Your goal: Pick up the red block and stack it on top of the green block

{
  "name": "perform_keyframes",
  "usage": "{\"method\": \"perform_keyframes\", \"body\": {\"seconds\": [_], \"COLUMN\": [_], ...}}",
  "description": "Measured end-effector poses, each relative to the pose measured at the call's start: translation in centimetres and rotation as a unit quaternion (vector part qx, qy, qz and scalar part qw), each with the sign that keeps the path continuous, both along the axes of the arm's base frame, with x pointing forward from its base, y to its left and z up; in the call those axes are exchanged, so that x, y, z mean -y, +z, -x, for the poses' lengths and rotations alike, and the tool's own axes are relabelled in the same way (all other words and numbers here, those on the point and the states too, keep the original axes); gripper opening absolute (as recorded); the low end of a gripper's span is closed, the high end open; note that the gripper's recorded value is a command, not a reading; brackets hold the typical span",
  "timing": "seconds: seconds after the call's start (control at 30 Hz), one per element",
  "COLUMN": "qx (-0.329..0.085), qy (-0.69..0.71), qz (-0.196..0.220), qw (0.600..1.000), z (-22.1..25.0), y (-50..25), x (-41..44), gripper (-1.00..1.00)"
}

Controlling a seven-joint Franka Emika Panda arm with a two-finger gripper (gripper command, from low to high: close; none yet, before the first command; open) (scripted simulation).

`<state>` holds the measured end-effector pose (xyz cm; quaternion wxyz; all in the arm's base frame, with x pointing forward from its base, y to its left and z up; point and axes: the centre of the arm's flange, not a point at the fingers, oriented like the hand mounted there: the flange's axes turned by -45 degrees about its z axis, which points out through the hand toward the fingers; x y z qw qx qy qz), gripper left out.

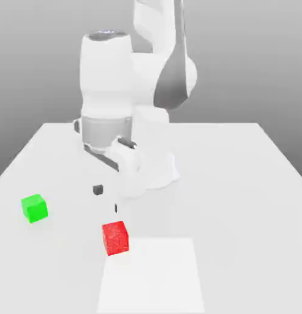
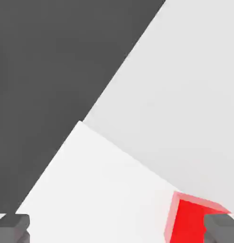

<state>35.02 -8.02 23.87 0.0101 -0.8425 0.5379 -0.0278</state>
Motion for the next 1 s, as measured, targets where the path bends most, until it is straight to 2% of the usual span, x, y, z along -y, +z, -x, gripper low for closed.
{"method": "perform_keyframes", "body": {"seconds": [0.1,0.3,0.33,0.57,0.8,1.0], "qx": [-0.025,-0.029,-0.029,-0.027,-0.028,-0.023], "qy": [-0.040,-0.045,-0.045,-0.045,-0.044,-0.078], "qz": [-0.007,-0.008,-0.008,-0.008,-0.007,-0.005], "qw": [0.999,0.999,0.999,0.999,0.999,0.997], "z": [1.8,2.1,2.2,2.1,2.1,2.9], "y": [-3.8,-9.0,-9.4,-9.3,-4.0,-1.8], "x": [0.2,0.1,0.1,0.1,0.1,4.7], "gripper": [0.00,0.00,-1.00,-1.00,-1.00,-1.00]}}
